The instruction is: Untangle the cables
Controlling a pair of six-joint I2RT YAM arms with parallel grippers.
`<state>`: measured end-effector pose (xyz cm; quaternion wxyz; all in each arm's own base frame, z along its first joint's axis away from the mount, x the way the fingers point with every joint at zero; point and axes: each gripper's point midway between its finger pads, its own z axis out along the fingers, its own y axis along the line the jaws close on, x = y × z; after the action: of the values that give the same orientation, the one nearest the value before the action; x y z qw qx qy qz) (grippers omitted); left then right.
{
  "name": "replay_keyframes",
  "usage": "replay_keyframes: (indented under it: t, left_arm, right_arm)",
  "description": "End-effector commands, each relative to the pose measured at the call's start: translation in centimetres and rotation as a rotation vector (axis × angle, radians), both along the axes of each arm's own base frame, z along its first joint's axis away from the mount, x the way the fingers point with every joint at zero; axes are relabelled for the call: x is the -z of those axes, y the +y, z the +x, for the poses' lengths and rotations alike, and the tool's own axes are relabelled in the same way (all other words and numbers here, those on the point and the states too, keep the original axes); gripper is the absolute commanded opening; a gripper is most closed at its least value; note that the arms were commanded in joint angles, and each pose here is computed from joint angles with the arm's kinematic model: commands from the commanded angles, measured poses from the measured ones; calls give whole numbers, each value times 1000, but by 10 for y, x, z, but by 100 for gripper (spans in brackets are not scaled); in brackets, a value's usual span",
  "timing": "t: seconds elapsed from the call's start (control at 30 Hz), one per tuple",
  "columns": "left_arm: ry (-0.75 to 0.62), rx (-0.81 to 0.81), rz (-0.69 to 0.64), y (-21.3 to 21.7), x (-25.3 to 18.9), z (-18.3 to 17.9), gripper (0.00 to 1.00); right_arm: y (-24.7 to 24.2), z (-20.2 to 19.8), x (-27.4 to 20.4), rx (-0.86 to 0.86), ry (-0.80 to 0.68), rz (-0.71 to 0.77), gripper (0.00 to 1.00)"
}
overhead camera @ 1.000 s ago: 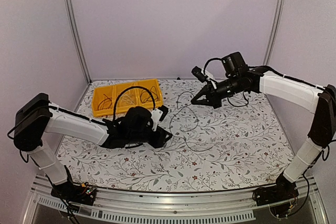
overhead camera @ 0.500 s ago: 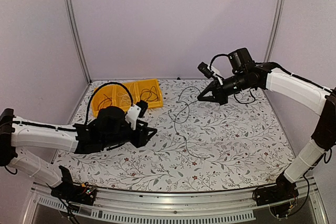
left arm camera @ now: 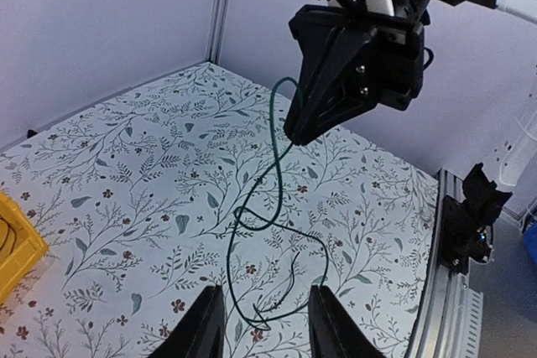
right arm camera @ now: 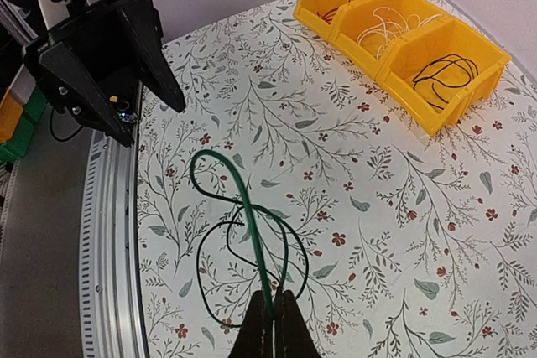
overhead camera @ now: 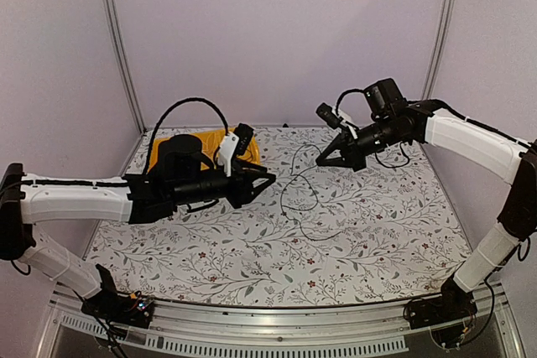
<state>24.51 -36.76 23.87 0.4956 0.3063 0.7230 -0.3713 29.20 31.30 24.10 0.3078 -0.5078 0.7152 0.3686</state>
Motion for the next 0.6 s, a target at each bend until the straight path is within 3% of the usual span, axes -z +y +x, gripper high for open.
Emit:
replay_keyframes:
  t: [0.0, 0.13, 0.33, 0.5, 0.57]
  left_arm:
    - [-31, 111, -26, -34, -13, -11, 36]
    - [8, -7, 64, -40, 8, 16, 43]
    - [43, -43, 131, -47, 33, 29, 40]
    - [63, -20, 131, -55, 40, 32, 24]
    - [66, -22, 128, -56, 40, 34, 12]
  right_arm:
    - [6, -10, -14, -38, 69, 45, 0]
    - [9, -15, -20, -66, 104, 66, 0]
    - [9, -20, -30, -79, 104, 86, 0]
    - [7, -23, -31, -81, 92, 89, 0]
    - [6, -24, -30, -80, 89, 87, 0]
